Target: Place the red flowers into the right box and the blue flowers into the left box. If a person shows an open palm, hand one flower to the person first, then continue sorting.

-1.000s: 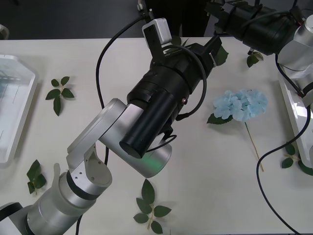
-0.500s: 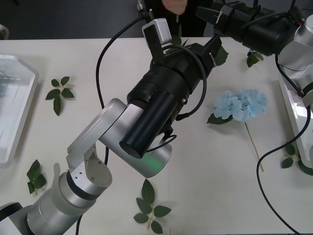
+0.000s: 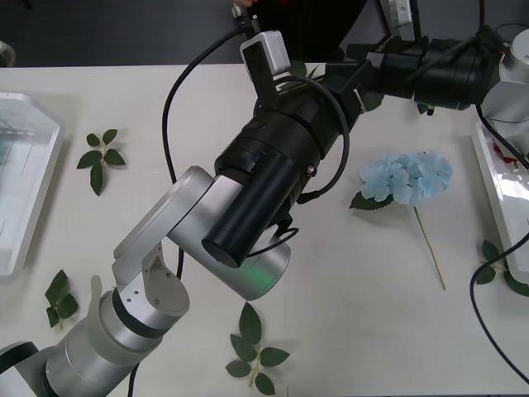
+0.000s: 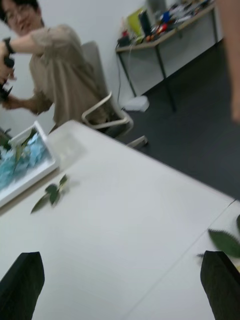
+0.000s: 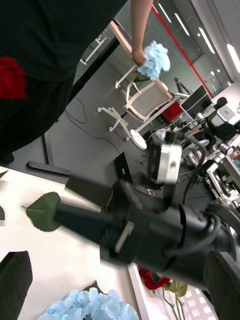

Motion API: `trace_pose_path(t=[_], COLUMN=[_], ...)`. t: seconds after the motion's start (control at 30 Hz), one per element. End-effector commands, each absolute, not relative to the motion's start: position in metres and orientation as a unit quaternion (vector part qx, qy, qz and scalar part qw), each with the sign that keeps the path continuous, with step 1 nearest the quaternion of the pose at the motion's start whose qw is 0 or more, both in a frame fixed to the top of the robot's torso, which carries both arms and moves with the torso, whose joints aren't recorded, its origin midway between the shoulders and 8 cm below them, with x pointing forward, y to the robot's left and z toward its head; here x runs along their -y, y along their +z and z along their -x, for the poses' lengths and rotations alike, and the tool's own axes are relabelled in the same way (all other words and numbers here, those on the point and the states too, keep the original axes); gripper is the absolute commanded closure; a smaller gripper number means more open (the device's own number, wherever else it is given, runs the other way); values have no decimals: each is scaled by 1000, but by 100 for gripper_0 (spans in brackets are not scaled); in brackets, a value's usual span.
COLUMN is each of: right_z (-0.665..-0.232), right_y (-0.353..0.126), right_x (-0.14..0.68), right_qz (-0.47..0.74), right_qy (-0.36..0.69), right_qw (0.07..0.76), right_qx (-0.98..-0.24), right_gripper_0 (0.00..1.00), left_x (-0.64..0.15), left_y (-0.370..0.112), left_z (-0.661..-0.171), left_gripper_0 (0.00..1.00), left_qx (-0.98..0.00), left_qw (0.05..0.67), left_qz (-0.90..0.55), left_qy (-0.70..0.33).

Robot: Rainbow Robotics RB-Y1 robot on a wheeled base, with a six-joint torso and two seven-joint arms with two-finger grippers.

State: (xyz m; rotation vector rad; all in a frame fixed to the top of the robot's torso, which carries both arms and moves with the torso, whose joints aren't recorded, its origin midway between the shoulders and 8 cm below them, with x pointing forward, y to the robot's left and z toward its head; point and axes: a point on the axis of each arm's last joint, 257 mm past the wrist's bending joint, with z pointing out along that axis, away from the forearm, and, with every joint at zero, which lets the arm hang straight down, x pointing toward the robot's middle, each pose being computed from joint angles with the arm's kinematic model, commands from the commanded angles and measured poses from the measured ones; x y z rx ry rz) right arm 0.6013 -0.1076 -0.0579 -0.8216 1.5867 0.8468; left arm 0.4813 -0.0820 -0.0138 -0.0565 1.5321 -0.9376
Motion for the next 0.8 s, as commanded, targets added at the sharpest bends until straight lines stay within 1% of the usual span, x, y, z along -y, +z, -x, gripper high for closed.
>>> trace_pose_path(t=[0.03,0.07,0.17,0.4,0.57,0.6,0.67,0.8], right_z=[-582,-576,-566,-527,-499,-491,-481,-474], right_y=[-88,-104,-129,-164,-182,-188,-201,-221], right_x=[132,140,160,201,233,245,257,281], right_qz=[343,328,301,241,219,215,210,202], right_qy=[363,360,331,262,206,186,158,107], right_qw=[486,456,408,337,316,312,298,290], right_qx=[-717,-745,-796,-872,-900,-907,-917,-929], right_gripper_0=[9,9,8,8,7,6,6,4], left_x=[102,102,102,102,102,95,85,75], left_y=[15,15,15,15,15,4,8,14], left_z=[-467,-467,-467,-467,-467,-473,-479,-475], left_gripper_0=[0,0,0,0,0,0,0,0], left_qx=[-644,-644,-644,-644,-644,-653,-651,-666], left_qw=[629,629,629,629,629,626,631,604], left_qz=[10,10,10,10,10,15,20,41], left_qy=[-435,-435,-435,-435,-435,-427,-422,-436])
